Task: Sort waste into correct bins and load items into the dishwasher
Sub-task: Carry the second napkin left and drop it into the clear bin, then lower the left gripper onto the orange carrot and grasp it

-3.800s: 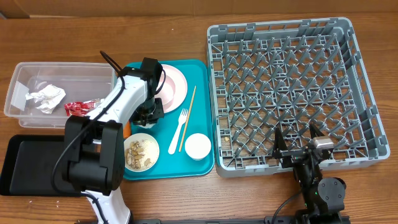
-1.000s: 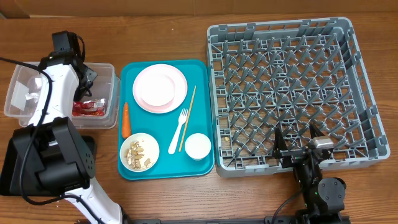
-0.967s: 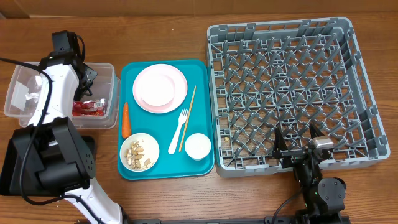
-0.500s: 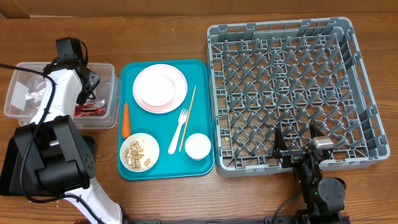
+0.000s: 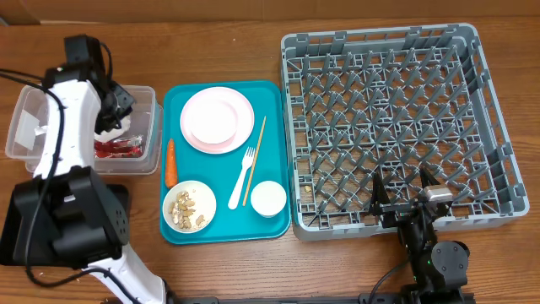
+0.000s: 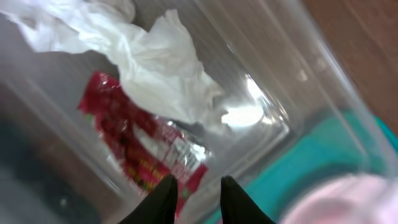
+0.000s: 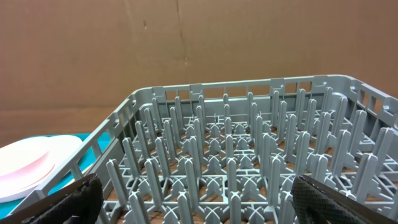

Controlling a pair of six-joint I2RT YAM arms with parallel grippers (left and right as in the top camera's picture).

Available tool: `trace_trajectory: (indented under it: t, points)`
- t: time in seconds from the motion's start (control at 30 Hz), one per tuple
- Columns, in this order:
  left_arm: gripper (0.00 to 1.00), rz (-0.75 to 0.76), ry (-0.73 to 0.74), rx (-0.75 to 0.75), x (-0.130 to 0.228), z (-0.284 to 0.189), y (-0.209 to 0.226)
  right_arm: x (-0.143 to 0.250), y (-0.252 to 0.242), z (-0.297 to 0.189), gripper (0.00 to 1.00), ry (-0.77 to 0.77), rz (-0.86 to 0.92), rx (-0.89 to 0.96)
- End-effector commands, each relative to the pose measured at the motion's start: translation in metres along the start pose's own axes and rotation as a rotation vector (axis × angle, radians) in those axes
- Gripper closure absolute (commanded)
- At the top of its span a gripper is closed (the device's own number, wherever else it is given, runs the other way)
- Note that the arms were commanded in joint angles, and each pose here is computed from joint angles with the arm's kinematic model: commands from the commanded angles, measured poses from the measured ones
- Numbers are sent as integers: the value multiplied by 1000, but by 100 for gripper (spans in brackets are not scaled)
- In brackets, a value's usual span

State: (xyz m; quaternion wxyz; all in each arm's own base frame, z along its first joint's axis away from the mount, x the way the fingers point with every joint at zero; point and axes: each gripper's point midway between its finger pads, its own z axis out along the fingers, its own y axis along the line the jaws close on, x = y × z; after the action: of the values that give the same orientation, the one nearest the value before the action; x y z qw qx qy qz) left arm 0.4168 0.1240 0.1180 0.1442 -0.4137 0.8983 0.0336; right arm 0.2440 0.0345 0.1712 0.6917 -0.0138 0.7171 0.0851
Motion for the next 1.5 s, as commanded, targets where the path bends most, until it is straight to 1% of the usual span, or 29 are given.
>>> trace_trajectory:
  t: [0.0, 0.03, 0.17, 0.27, 0.33, 0.37, 0.43, 0.5, 0.57, 0.63, 0.67, 0.73, 0.83, 0.9, 1.0, 1.07, 1.1, 1.17, 1.27, 1.3, 1.47]
  points:
    - [70, 41, -83, 89, -14, -66, -6, 1, -3, 0, 0, -6, 0, 14]
    - [68, 40, -86, 101, -12, -76, -6, 1, -3, 0, 0, -7, 0, 14]
    - [51, 42, -78, 169, -2, -103, -7, 1, -3, 0, 0, -6, 0, 14]
    - [50, 49, -22, 247, 13, -114, -16, 1, -3, 0, 0, -6, 0, 14]
    - [62, 55, 43, 307, 26, -117, -24, 1, -3, 0, 0, -6, 0, 14]
    - [66, 57, 74, 332, 32, -119, -28, 1, -3, 0, 0, -6, -1, 14]
    - [81, 59, 133, 360, 44, -120, -31, 1, -3, 0, 0, -6, -1, 14]
    - [88, 57, 190, 356, 56, -120, -28, 1, -3, 0, 0, -6, 0, 14]
    - [96, 76, 229, 317, 68, -120, -20, 1, -3, 0, 0, -7, -1, 14]
    - [96, 116, 251, 252, 78, -116, -11, 1, -3, 0, 0, -6, -1, 14]
    - [96, 140, 268, 176, 89, -111, -1, 1, -3, 0, 0, -6, 0, 14]
    - [96, 184, 298, 96, 106, -105, 6, 1, -2, 0, 0, -6, 0, 10]
    - [96, 257, 339, 30, 131, -96, 8, 1, -1, 0, 0, -5, 0, 4]
    - [96, 309, 334, -7, 141, -88, 6, 1, -1, 0, 0, -5, 0, 4]
    - [96, 387, 284, -70, 149, -74, 3, 1, -1, 0, 0, -5, 0, 4]
    - [92, 426, 240, -117, 149, -67, 4, 1, -1, 0, 0, -6, 0, 4]
    - [86, 454, 201, -159, 147, -62, 7, 1, -1, 0, 0, -5, 0, 4]
    - [75, 464, 174, -183, 144, -59, 9, 1, -1, 0, 0, -6, 0, 4]
    - [60, 462, 146, -184, 141, -51, 7, 1, -1, 0, 0, -5, 0, 4]
    - [58, 472, 139, -178, 140, -47, 6, 1, -1, 0, 0, -5, 0, 4]
    - [56, 507, 125, -161, 145, -23, 5, 1, -1, 0, 0, -6, 0, 4]
